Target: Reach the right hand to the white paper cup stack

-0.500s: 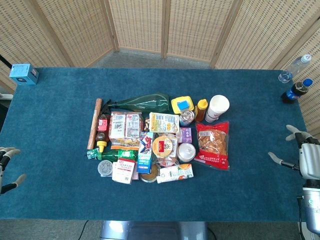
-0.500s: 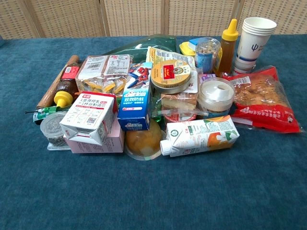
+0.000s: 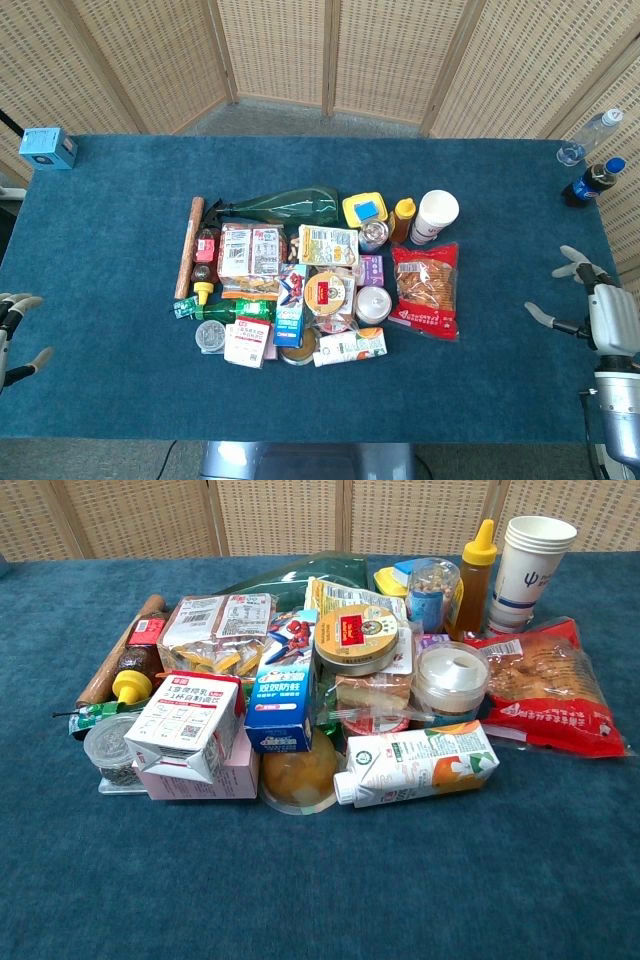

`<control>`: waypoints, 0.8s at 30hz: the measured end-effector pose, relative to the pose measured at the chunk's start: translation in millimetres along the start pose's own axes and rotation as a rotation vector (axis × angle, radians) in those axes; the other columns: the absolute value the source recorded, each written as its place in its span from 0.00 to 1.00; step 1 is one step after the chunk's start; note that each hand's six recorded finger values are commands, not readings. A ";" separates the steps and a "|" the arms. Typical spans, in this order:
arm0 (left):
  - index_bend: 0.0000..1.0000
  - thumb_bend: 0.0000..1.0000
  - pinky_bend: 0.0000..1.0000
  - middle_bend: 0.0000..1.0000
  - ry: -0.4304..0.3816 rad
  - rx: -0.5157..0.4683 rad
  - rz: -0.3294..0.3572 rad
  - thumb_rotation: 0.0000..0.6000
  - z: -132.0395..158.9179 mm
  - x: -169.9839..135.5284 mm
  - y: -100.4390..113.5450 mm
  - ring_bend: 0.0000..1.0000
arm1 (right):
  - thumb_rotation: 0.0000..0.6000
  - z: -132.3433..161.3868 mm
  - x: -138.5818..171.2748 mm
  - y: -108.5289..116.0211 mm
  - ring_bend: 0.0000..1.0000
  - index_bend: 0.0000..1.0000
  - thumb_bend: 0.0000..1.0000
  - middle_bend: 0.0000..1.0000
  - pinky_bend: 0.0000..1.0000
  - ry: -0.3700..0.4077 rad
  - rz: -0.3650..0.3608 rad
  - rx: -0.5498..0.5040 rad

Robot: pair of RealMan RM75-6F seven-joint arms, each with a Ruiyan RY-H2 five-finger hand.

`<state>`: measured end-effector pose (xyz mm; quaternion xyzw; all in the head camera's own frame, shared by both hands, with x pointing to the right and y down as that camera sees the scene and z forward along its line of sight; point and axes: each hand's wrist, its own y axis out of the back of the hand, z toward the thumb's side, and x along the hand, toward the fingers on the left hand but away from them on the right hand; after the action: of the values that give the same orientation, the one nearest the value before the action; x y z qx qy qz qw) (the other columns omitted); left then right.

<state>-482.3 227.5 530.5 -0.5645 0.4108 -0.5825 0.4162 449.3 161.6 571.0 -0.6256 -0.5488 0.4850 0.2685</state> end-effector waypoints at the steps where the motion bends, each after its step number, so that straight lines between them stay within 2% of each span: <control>1: 0.28 0.00 0.00 0.31 -0.001 -0.001 -0.001 1.00 0.3 0.2 -0.2 0.25 | 0.61 2.6 -0.8 -1.6 0.23 0.12 0.01 0.38 0.34 0.005 0.009 -0.026; 6: 0.28 0.00 0.00 0.31 -0.007 -0.004 -0.007 1.00 2.8 1.2 -2.1 0.25 | 0.61 21.0 -11.3 -15.0 0.17 0.03 0.01 0.30 0.29 0.037 0.089 -0.156; 10: 0.28 0.00 0.00 0.31 -0.005 -0.004 -0.009 1.00 2.6 1.0 -2.2 0.25 | 0.61 37.1 -27.4 -26.7 0.12 0.00 0.01 0.24 0.25 0.066 0.150 -0.223; 14: 0.28 0.00 0.00 0.31 0.002 -0.002 -0.010 1.00 0.9 0.1 -2.3 0.25 | 0.61 50.0 -45.2 -39.8 0.08 0.00 0.01 0.17 0.25 0.085 0.205 -0.244; 18: 0.28 0.00 0.00 0.31 0.010 0.001 -0.011 1.00 -1.1 -1.0 -1.6 0.25 | 0.61 62.5 -67.5 -54.4 0.08 0.00 0.01 0.16 0.25 0.097 0.256 -0.255; 24: 0.27 0.00 0.00 0.31 0.023 0.004 -0.007 1.00 -3.9 -2.7 0.6 0.25 | 0.61 74.8 -95.6 -69.7 0.06 0.00 0.01 0.15 0.25 0.105 0.296 -0.250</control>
<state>-486.1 229.9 528.9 -0.5584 0.4123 -0.5914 0.4104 359.2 74.0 632.5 -0.7524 -0.4920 0.4141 0.1428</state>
